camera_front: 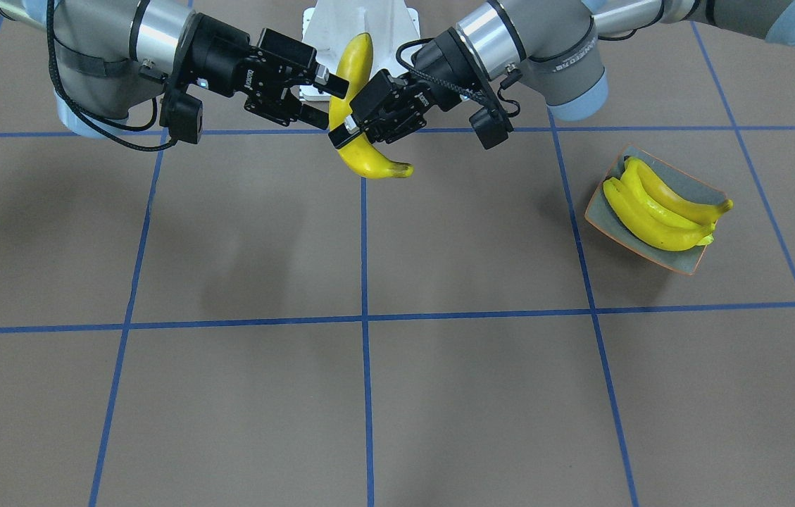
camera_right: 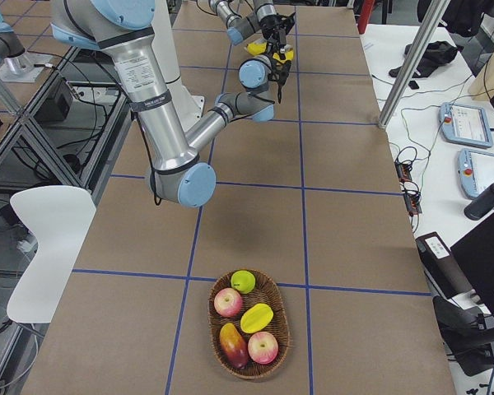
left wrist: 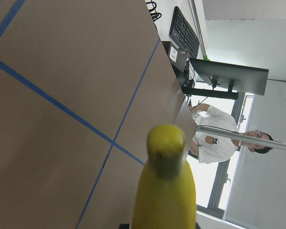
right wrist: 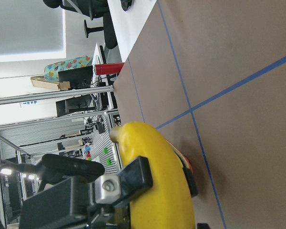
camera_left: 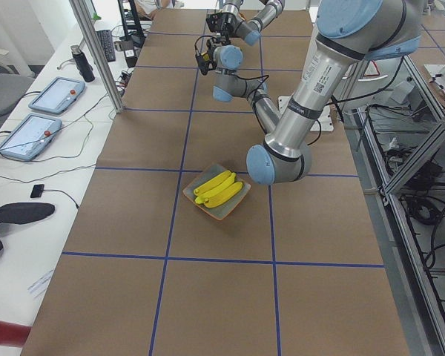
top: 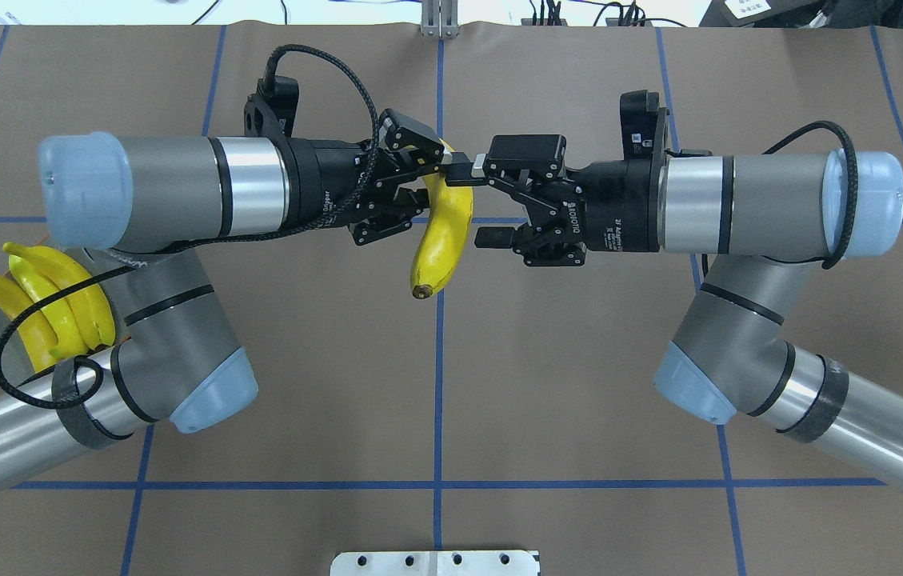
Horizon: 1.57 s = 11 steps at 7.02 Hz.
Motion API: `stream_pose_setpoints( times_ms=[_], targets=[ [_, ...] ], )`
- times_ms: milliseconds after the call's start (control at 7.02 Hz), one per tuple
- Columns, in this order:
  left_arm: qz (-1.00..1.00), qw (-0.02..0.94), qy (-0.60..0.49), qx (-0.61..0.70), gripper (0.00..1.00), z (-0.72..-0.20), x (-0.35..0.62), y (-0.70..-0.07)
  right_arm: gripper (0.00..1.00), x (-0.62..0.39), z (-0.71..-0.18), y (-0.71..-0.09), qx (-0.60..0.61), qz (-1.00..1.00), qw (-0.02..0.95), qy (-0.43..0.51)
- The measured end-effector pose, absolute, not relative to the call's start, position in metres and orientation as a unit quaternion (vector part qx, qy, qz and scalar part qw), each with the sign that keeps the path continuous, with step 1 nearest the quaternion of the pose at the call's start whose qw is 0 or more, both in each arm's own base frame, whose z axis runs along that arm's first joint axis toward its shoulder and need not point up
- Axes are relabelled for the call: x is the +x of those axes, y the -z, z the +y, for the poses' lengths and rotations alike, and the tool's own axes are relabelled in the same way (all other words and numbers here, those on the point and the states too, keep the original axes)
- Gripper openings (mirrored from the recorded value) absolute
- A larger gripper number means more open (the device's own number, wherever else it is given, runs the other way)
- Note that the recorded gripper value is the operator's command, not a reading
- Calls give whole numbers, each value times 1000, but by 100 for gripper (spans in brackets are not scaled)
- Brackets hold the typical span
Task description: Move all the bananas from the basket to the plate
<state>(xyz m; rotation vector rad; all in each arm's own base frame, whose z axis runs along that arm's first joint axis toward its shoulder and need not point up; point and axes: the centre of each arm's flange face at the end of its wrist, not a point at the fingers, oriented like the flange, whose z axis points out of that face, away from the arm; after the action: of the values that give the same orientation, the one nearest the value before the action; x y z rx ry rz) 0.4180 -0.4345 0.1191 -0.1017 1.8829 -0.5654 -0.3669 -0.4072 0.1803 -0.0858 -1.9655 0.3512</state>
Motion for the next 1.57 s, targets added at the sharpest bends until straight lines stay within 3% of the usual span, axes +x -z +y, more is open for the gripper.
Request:
stream_pose_setpoints(
  times_ms=[427, 1139, 1566],
  targets=[
    [772, 582, 254, -34, 0, -433, 398, -176, 100, -342, -402, -225, -19, -817, 557, -147],
    [636, 728, 255, -20, 0, -477, 282, -331, 100, -284, -433, -374, 124, -720, 665, -155],
    [547, 800, 246, -8, 0, -482, 270, -380, 100, -218, -462, -475, 208, -626, 742, -119]
  ],
)
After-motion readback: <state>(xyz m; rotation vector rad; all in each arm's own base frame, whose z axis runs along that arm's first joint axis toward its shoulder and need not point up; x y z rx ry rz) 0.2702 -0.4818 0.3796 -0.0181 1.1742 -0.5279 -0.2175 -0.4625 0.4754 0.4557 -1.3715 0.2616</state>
